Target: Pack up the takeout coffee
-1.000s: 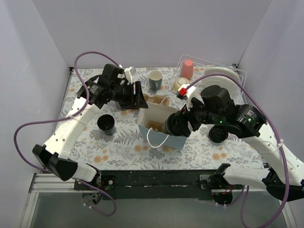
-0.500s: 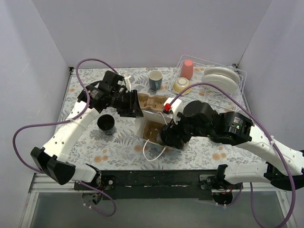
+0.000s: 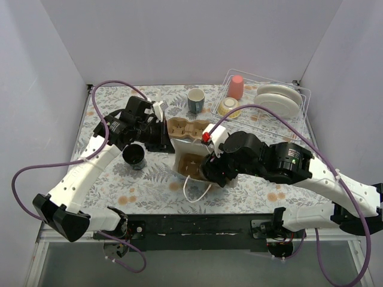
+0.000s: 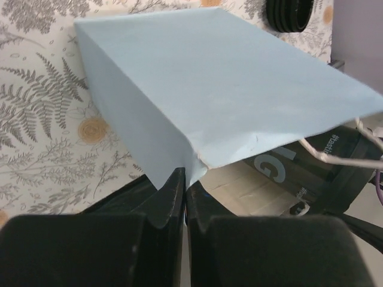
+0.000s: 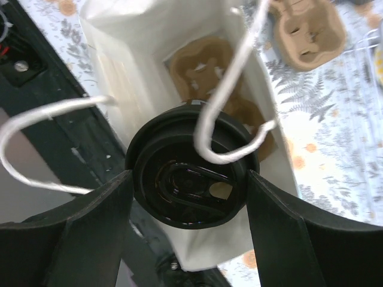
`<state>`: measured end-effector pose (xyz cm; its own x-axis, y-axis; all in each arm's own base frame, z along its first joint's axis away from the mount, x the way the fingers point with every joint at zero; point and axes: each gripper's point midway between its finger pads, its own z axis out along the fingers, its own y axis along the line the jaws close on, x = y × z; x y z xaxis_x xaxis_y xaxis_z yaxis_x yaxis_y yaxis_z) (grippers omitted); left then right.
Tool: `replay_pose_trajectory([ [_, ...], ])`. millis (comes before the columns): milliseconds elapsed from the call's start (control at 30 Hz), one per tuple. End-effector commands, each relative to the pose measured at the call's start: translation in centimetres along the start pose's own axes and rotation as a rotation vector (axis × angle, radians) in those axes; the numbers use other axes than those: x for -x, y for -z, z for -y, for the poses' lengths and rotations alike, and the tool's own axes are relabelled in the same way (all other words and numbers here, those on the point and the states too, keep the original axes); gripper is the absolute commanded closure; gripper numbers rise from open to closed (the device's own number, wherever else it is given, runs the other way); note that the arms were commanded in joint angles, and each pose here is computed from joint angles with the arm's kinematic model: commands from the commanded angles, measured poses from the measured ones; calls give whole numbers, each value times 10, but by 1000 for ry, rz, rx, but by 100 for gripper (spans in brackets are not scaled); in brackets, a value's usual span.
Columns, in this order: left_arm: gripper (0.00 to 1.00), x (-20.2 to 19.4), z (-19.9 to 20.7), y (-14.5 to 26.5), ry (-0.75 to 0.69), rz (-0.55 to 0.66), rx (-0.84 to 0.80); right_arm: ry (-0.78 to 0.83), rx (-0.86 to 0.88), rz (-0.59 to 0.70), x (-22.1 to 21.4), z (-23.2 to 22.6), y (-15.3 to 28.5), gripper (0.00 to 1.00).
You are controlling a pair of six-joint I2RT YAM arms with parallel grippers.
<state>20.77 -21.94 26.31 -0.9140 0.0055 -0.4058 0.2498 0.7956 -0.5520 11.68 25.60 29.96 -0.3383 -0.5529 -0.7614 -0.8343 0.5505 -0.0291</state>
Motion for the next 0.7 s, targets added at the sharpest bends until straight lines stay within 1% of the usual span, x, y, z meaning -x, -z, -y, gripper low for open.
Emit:
replay_pose_trajectory([
  [0, 100, 28, 32, 7, -115, 127, -157, 110, -84, 80, 36, 19, 20, 72],
  [33, 100, 41, 41, 8, -167, 190, -202, 143, -90, 58, 37, 19, 14, 72],
  [67, 100, 40, 43, 6, -188, 192, -223, 186, -100, 34, 35, 22, 13, 72],
  [133, 100, 47, 49, 12, -261, 236, -251, 225, -96, -16, 25, 20, 6, 71],
  [233, 100, 41, 50, 13, -340, 238, -280, 279, -97, -52, 7, 16, -5, 71],
  [267, 100, 36, 46, 8, -347, 221, -280, 290, -102, -53, 4, 16, -6, 71],
  [367, 100, 29, 45, 8, -419, 232, -304, 323, -163, -63, -3, 26, -8, 71],
  [500, 100, 23, 35, 3, -442, 207, -275, 395, -217, -91, -13, 34, -16, 71],
  [533, 97, 25, 32, 2, -437, 212, -254, 402, -223, -88, -14, 34, -18, 71],
  [567, 90, 27, 31, 4, -431, 221, -244, 413, -220, -103, -20, 34, -22, 71],
  [633, 70, 28, 27, 5, -392, 225, -209, 409, -211, -91, -21, 30, -25, 71],
  [667, 53, 28, 25, 7, -377, 225, -194, 406, -209, -88, -22, 28, -26, 71],
])
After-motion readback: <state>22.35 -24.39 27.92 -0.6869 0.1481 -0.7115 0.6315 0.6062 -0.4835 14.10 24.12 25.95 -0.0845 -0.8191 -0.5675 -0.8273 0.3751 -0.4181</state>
